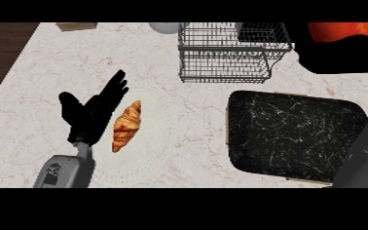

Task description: Pick the tomato from the tray and place it in the tiered basket

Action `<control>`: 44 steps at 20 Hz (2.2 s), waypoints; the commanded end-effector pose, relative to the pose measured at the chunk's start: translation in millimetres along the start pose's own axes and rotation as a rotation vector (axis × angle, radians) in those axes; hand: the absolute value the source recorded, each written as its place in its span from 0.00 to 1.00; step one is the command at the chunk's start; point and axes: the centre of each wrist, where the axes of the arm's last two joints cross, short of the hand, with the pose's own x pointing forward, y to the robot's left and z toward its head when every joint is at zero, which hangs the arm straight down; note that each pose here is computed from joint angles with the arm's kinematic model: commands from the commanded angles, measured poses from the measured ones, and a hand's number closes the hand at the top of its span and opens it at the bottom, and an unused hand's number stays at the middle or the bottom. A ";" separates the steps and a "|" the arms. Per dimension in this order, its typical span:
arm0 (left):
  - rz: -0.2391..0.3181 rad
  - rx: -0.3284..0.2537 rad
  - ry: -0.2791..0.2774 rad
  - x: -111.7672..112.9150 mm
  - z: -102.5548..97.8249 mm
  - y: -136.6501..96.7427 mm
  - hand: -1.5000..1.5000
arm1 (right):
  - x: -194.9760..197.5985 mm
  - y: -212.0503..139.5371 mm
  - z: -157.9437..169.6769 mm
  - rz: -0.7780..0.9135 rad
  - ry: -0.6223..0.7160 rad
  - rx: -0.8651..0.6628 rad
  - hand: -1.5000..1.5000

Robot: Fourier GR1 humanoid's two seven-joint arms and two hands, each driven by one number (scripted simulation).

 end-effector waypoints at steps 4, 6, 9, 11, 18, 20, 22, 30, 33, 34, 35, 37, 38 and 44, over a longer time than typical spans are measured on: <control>-0.010 -0.005 -0.020 6.6 -3.5 -6.4 0.50 | 26.4 25.2 -58.8 -0.043 0.109 0.002 1.00; 0.002 -0.003 -0.005 -12.6 6.1 -5.5 0.50 | 19.0 38.1 -74.0 -0.067 0.107 0.009 1.00; 0.006 0.010 0.012 5.4 -7.9 -1.9 0.50 | 23.7 52.9 -87.7 -0.094 0.094 0.018 1.00; 0.000 -0.006 -0.013 2.3 -10.1 -1.9 0.50 | 26.4 61.9 -99.7 -0.112 0.074 0.035 1.00; 0.003 -0.017 0.002 -1.4 4.0 1.0 0.50 | 16.1 130.4 -112.8 -0.173 0.122 0.065 1.00; 0.013 -0.011 -0.018 0.4 -1.8 -2.7 0.50 | 4.7 141.3 -115.7 -0.321 0.163 0.050 1.00; -0.009 -0.039 -0.015 -0.4 0.1 -1.4 0.50 | 9.1 155.8 -111.9 -0.439 0.147 0.053 1.00; -0.005 -0.032 -0.020 -4.5 -8.0 -24.4 0.50 | 30.0 181.3 -126.3 -0.552 -0.025 0.102 0.00; -0.005 -0.043 -0.031 1.6 -12.6 -17.4 0.50 | 44.9 181.8 -127.6 -0.573 -0.073 0.042 0.00; 0.006 -0.026 -0.014 -2.0 -11.1 -6.7 0.50 | 58.9 171.2 -126.4 -0.588 -0.091 -0.014 0.00; -0.006 -0.047 -0.025 -3.1 -12.6 -20.2 0.50 | 38.3 180.6 -131.1 -0.597 -0.091 -0.056 0.00; -0.003 -0.025 -0.010 -4.6 5.4 0.8 0.50 | 44.9 166.6 -138.0 -0.567 -0.042 -0.106 0.00; -0.018 -0.001 -0.019 11.2 -14.8 -1.8 0.50 | 50.6 171.1 -134.8 -0.563 -0.038 -0.161 0.00; -0.003 0.015 0.002 -1.2 1.7 9.6 0.50 | 8.3 151.5 -149.5 -0.676 0.186 -0.272 0.00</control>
